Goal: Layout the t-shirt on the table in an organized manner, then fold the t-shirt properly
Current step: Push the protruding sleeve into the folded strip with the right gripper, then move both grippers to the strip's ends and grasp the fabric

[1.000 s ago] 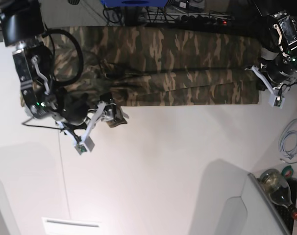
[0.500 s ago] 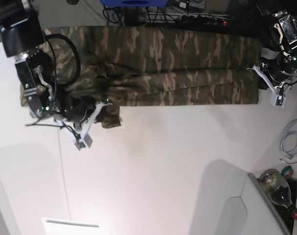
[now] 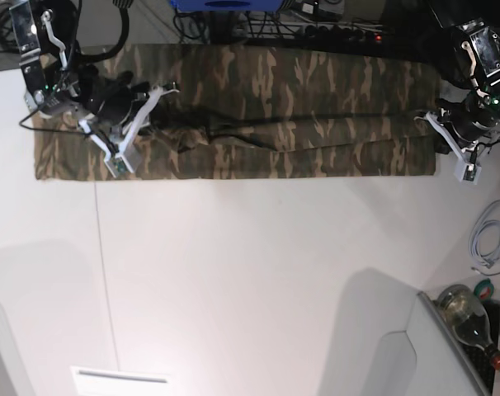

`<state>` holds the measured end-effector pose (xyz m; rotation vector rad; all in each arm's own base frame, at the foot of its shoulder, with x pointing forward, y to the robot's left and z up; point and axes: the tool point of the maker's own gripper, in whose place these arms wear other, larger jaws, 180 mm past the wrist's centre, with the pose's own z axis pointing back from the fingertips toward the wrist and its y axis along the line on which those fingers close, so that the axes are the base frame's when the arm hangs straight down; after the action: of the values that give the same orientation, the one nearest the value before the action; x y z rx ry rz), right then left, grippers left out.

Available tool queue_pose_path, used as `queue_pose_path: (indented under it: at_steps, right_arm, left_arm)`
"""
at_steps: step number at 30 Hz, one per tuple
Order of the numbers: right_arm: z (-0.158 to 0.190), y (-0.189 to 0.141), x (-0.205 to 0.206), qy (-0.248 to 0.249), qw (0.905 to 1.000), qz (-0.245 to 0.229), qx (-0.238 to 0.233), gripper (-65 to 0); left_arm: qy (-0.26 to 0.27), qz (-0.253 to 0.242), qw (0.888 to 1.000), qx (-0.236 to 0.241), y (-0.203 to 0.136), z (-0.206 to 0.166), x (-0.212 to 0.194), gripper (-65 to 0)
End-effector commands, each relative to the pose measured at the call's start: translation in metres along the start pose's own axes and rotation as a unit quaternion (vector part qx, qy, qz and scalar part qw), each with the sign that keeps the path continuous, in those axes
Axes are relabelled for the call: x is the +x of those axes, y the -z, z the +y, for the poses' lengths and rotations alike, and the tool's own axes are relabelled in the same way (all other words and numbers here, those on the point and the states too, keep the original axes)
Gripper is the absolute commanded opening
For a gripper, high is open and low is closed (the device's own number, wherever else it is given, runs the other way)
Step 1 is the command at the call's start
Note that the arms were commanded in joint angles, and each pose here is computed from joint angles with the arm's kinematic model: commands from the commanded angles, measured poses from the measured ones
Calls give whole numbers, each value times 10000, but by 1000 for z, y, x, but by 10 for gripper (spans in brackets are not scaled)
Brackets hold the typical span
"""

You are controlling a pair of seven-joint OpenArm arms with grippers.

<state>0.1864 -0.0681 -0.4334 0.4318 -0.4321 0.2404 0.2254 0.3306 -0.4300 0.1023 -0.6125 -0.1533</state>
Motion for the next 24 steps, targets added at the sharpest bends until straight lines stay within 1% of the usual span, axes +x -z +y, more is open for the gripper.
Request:
queue_pose_path:
  at_steps: [1,5,8,10,12,14,16,17,18,20,22,24]
  right_arm:
    - [2,-4,6,-26,9999,-161,53,-647]
    - [6,-4,-15,87,9999,38,76,-642]
    - [6,-4,-20,148,9998,79,65,-633]
    - [8,-5,-28,183,9996,184,80,-587]
    - [12,-7,-34,212,9994,230,120,-522]
    - [18,-12,-43,197,9989,389,171,-461]
    - [22,-21,-47,179,9986,460,167,-429]
    - [21,-27,-46,202,9989,403,122,-426]
    - [17,-33,-39,242,9994,235,35,-426]
    - [1,-44,-21,414,9986,-248,-227,-426]
    - [-29,-58,-4,696,9929,-717,-649,-428]
    - [-58,-69,12,841,9865,-991,-996,-428]
  left_arm:
    - [61,-175,9998,100,-4,9,12,-650]
    - [55,-183,9998,85,-4,8,13,-650]
    - [155,-123,9998,-20,-1,0,10,-650]
    - [222,-105,9997,-84,0,-5,11,-650]
    - [233,-111,9996,-95,1,-6,11,-650]
    - [233,-111,9996,-95,1,-6,11,-650]
    - [253,-108,9996,-118,1,-8,12,-650]
    - [258,-107,9995,-124,2,-9,12,-650]
    - [258,-107,9995,-124,2,-9,12,-650]
    - [235,-110,9995,-155,3,-12,11,-650]
    - [337,-99,9990,-289,6,-23,13,-650]
    - [510,-61,9976,-474,11,-39,14,-650]
